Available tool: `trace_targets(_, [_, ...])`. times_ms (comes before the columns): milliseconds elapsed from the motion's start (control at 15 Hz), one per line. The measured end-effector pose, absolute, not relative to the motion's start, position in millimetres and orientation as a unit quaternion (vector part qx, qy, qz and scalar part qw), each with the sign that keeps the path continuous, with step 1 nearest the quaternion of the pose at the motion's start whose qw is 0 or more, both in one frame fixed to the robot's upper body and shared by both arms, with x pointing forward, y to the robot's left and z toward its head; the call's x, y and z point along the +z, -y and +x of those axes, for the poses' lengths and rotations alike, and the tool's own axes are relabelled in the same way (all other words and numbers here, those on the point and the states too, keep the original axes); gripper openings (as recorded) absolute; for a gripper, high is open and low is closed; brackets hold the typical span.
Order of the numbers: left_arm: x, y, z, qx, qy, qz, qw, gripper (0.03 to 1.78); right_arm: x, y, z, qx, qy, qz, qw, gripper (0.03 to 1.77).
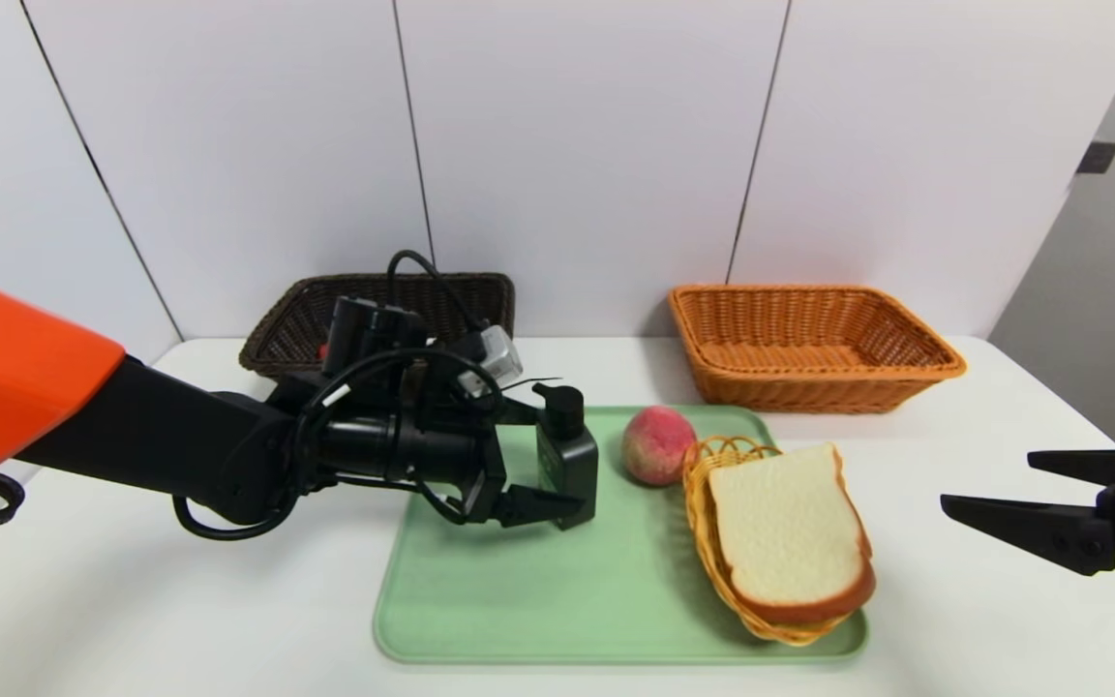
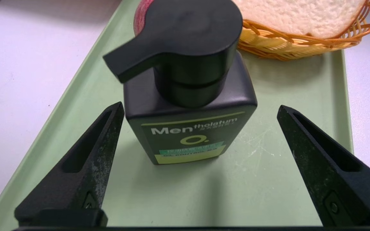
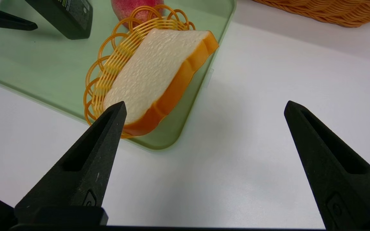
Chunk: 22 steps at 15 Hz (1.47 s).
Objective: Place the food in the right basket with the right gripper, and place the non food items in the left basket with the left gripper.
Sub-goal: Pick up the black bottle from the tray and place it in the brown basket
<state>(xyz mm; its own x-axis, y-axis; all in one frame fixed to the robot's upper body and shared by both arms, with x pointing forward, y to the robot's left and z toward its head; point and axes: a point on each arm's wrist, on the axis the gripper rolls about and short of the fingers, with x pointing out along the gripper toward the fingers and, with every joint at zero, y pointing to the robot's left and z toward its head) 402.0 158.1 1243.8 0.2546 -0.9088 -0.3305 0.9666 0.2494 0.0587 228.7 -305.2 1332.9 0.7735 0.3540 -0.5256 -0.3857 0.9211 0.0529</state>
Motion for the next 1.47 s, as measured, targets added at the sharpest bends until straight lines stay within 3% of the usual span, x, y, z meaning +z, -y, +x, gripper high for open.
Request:
trace_targets(800, [1243.9, -135.9, 412.6, -0.6, -0.112, 0.121, 0.782, 1.69, 1333.6, 305.5, 227.0, 0.197, -0.27, -0.029, 0.942, 1.7])
trace_targets(1000, [1242.2, -134.2, 414.4, -0.596, -0.115, 0.123, 0.785, 1.18, 1333.5, 305.5, 227.0, 0.197, -0.27, -0.028, 0.942, 1.7])
trace_targets(1067, [1242.1, -134.1, 414.7, -0.596, -0.114, 0.122, 0.785, 1.12, 1333.5, 305.5, 227.0, 0.197, -0.271, -0.029, 0.942, 1.7])
trace_targets(1467, [1248.7, -135.9, 412.0, -0.594, -0.109, 0.121, 0.788, 1.11, 1333.6, 305.5, 226.9, 0.197, -0.27, -0.029, 0.942, 1.7])
